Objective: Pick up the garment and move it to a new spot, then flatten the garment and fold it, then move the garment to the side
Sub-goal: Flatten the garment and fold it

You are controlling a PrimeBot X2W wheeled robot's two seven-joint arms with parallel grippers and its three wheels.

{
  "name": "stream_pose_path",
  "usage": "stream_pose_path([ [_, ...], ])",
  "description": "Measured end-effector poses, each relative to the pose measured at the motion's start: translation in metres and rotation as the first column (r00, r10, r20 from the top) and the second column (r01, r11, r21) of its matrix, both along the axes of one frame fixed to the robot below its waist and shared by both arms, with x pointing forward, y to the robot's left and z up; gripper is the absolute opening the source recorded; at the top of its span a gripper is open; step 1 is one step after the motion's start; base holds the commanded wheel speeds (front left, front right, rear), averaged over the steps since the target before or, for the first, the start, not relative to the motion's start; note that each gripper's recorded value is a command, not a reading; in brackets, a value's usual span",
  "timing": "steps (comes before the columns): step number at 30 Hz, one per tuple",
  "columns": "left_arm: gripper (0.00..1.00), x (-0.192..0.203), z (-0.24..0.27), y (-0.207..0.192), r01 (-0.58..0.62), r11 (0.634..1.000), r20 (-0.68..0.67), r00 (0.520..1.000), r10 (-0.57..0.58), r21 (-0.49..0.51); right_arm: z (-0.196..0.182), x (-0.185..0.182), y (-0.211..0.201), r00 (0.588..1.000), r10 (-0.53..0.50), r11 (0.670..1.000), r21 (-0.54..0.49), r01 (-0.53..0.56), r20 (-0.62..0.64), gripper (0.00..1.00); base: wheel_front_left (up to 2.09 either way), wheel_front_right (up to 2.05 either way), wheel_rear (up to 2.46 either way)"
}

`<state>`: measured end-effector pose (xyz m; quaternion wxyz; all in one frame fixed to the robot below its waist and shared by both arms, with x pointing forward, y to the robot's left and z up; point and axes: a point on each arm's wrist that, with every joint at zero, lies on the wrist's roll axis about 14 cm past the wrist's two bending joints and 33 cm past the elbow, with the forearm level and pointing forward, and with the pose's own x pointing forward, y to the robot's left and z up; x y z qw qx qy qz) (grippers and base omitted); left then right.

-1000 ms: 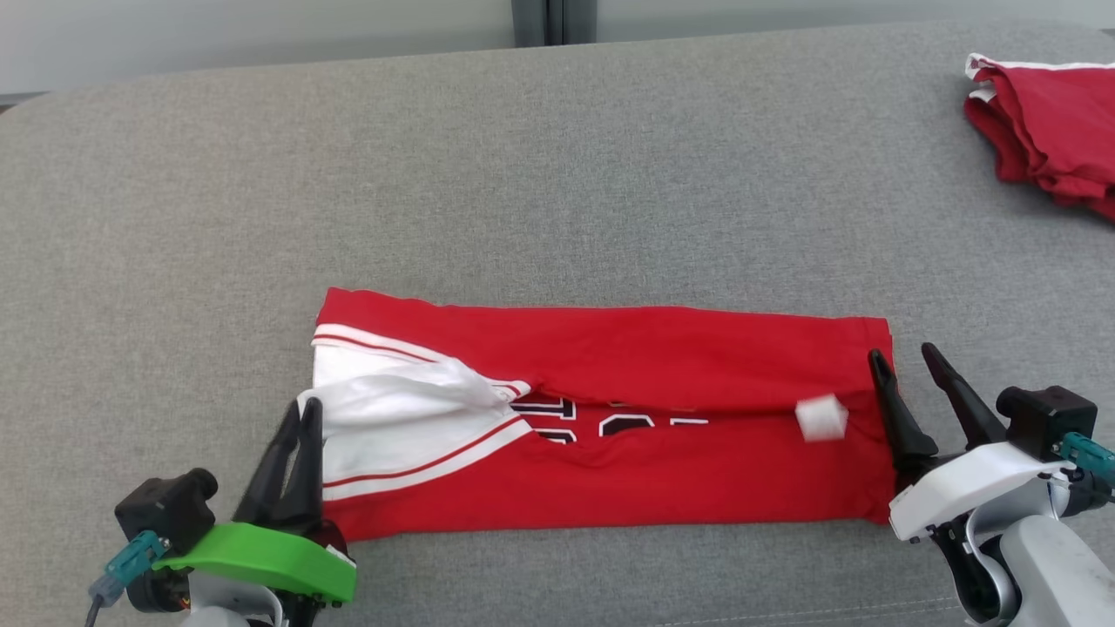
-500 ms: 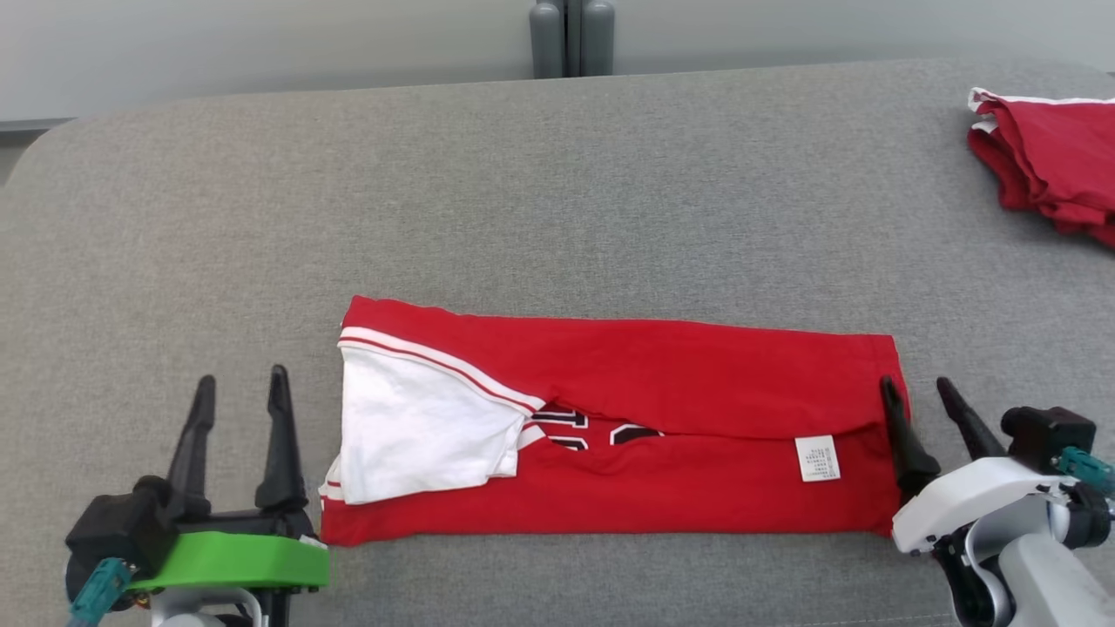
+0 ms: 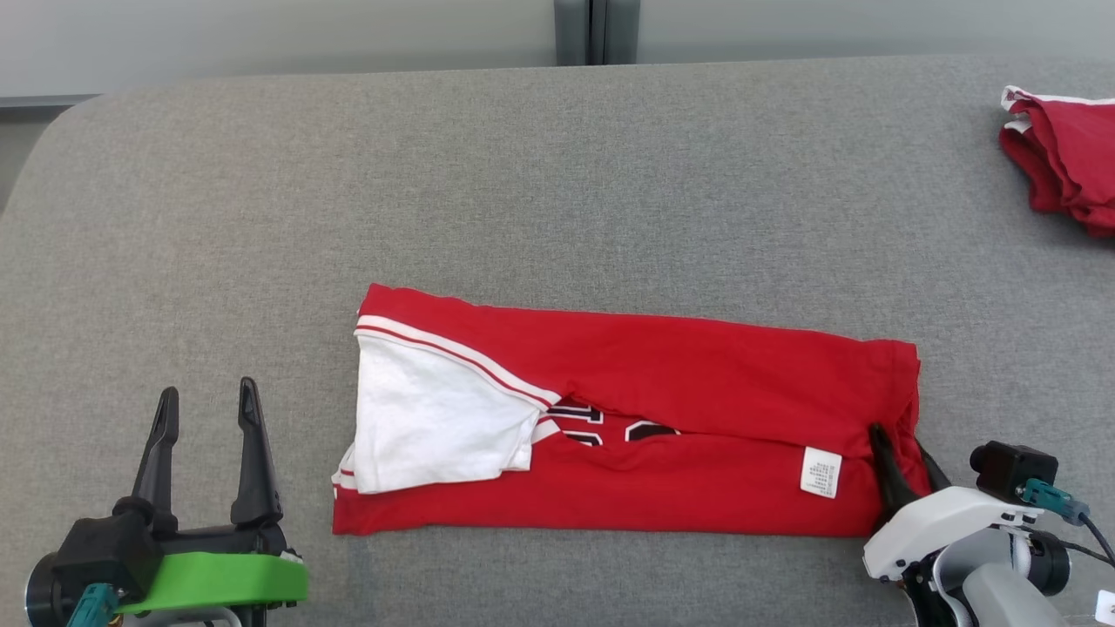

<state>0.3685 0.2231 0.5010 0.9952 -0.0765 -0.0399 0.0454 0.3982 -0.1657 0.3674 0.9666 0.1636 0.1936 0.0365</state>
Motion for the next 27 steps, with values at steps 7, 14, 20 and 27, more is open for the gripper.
stream_pose_path([
  [7, 1.0, -0.002, 0.002, 0.0, 0.003, 1.0, 0.007, 1.0, -0.003, -0.003, 0.019, 0.013, -0.015, 0.998, -0.017, 1.0, -0.012, 0.018, 0.054, 0.0, 0.0, 0.0, 0.0],
  [14, 1.0, -0.003, 0.009, -0.003, 0.017, 1.0, 0.029, 0.999, -0.017, 0.011, 0.062, 0.026, -0.117, 0.975, -0.152, 0.972, -0.156, 0.177, 0.16, 0.0, 0.0, 0.0, 0.0],
  [20, 1.0, -0.009, 0.01, -0.005, 0.023, 1.0, 0.033, 0.999, -0.024, 0.012, 0.089, 0.022, -0.162, 0.958, -0.197, 0.944, -0.225, 0.243, 0.206, 0.0, 0.0, 0.0, 0.0],
  [27, 1.0, -0.009, 0.013, -0.01, 0.04, 0.999, 0.041, 0.998, -0.04, 0.006, 0.103, 0.031, -0.131, 0.963, -0.131, 0.965, -0.194, 0.178, 0.234, 0.0, 0.0, 0.0, 0.0],
])
